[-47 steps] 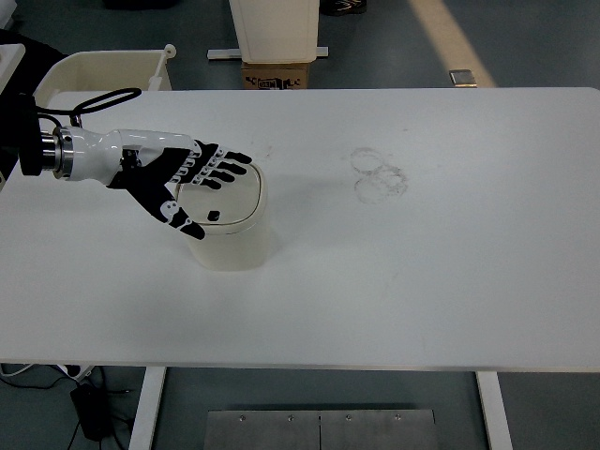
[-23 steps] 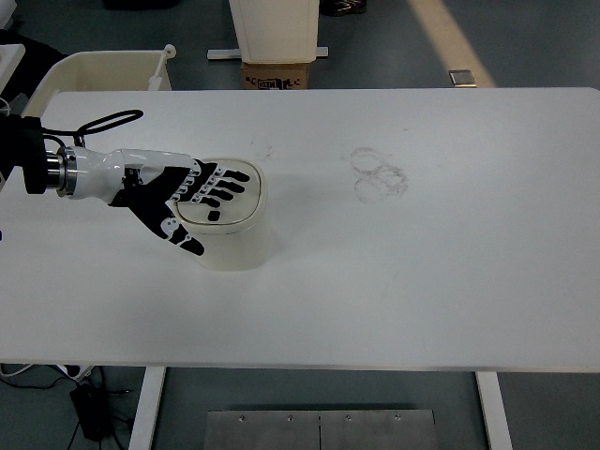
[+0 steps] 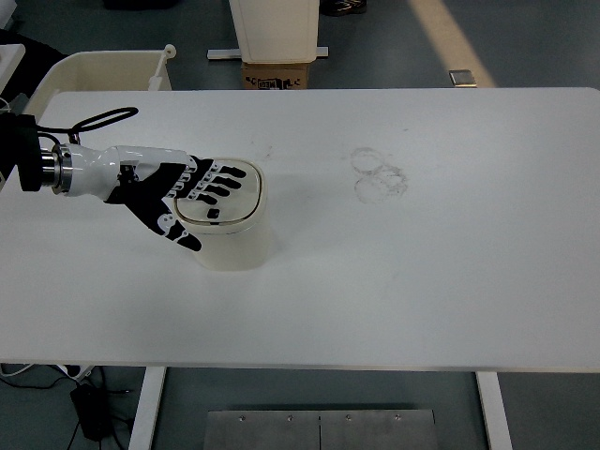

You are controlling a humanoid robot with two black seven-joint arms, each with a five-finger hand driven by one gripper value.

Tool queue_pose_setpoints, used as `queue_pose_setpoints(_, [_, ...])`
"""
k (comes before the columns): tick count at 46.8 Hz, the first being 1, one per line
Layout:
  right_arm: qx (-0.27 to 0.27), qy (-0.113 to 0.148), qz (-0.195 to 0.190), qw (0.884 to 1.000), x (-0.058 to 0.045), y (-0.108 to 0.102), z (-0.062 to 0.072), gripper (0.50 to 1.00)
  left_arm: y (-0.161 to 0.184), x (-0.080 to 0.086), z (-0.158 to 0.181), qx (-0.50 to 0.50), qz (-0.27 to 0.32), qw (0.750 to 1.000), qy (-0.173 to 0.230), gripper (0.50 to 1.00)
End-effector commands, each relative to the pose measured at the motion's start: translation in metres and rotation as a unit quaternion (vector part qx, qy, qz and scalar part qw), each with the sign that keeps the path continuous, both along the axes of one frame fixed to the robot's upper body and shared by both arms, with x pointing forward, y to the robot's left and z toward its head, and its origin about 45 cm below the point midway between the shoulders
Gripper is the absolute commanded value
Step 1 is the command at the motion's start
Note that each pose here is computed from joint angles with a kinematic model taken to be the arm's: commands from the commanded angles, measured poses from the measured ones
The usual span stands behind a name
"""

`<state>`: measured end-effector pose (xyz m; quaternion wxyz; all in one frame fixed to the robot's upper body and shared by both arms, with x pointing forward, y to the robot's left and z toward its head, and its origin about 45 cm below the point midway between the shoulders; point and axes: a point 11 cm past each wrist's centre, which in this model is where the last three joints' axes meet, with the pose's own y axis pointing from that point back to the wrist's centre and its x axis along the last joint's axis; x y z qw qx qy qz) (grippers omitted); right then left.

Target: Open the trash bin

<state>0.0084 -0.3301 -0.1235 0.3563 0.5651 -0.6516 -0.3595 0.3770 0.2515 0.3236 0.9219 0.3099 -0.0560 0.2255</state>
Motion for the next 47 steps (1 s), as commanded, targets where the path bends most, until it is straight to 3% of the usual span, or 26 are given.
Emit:
queue_pose_setpoints(1, [0.000, -0.001, 0.000, 1.000, 0.001, 0.000, 0.000, 0.991, -0.001, 0.004, 0.013, -0.001, -0.001, 1.000, -0.016, 1.000])
queue_pose_setpoints(25, [0.000, 0.000, -0.001, 1.000, 0.000, 0.000, 0.000, 0.991, 0.017, 0.043, 0.092, -0.070, 0.061, 0.992, -0.087, 1.000])
queue_pose_setpoints(33, [0.000, 0.000, -0.001, 1.000, 0.000, 0.000, 0.000, 0.991, 0.032, 0.052, 0.099, -0.082, 0.090, 0.988, -0.093, 1.000])
queue_pose_setpoints(47, [0.000, 0.000, -0.001, 1.000, 0.000, 0.000, 0.000, 0.991, 0.086, 0.080, 0.120, -0.190, 0.205, 0.956, -0.087, 1.000])
